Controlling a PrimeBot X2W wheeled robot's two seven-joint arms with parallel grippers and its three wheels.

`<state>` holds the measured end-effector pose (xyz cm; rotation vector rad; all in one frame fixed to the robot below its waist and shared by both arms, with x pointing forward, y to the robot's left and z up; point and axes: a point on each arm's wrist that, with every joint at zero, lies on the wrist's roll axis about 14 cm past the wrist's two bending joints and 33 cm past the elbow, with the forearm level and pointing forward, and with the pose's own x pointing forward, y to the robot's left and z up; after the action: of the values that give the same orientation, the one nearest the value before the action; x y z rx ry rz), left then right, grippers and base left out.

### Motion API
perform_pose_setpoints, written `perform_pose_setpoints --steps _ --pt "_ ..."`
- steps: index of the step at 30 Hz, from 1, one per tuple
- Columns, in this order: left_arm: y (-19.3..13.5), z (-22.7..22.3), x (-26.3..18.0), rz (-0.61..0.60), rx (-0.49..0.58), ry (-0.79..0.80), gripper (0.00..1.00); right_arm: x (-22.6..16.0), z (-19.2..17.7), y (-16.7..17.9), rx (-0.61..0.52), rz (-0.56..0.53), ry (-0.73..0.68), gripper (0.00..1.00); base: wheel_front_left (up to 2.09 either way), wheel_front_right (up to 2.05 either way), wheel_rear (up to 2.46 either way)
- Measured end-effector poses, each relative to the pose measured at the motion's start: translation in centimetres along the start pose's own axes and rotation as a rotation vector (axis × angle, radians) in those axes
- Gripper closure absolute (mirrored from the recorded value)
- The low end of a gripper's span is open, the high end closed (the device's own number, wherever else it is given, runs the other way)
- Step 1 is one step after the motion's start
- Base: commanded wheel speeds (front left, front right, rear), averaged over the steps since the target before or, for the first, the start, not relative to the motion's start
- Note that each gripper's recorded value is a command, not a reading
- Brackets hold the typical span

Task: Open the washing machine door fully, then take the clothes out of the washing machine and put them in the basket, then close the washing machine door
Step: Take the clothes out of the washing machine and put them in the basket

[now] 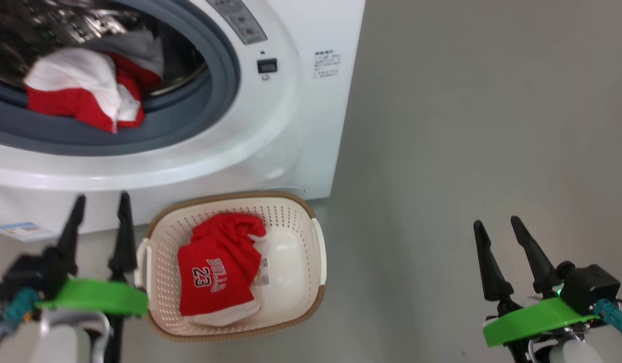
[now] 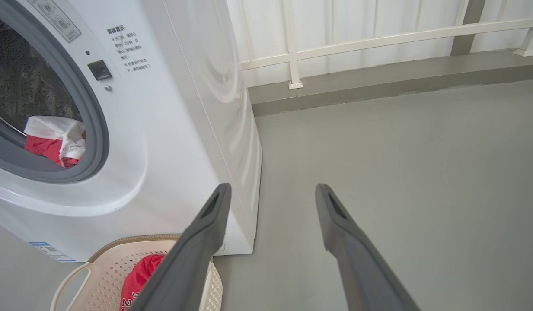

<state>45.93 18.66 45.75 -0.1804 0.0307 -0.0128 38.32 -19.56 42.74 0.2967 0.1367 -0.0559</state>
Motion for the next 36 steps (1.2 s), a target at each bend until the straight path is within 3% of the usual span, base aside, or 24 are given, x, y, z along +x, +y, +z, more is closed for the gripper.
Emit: perform_pose_setpoints --steps 8,17,36 --pt "0.3 -1.3 8.4 -0.024 0.026 0.022 0.0 2.3 -1.3 -1.1 0.019 -0.032 0.03 0.0 0.0 0.0 0.0" --pt "1.0 -4.3 14.9 0.005 0.007 0.071 0.0 3.4 -2.7 -3.3 0.002 -0.091 0.063 0.0 0.0 0.0 0.0" --pt "2.0 -10.3 21.1 0.046 0.095 0.178 0.0 3.1 -4.6 -6.0 -0.038 -0.165 0.126 0.0 0.0 0.0 0.0"
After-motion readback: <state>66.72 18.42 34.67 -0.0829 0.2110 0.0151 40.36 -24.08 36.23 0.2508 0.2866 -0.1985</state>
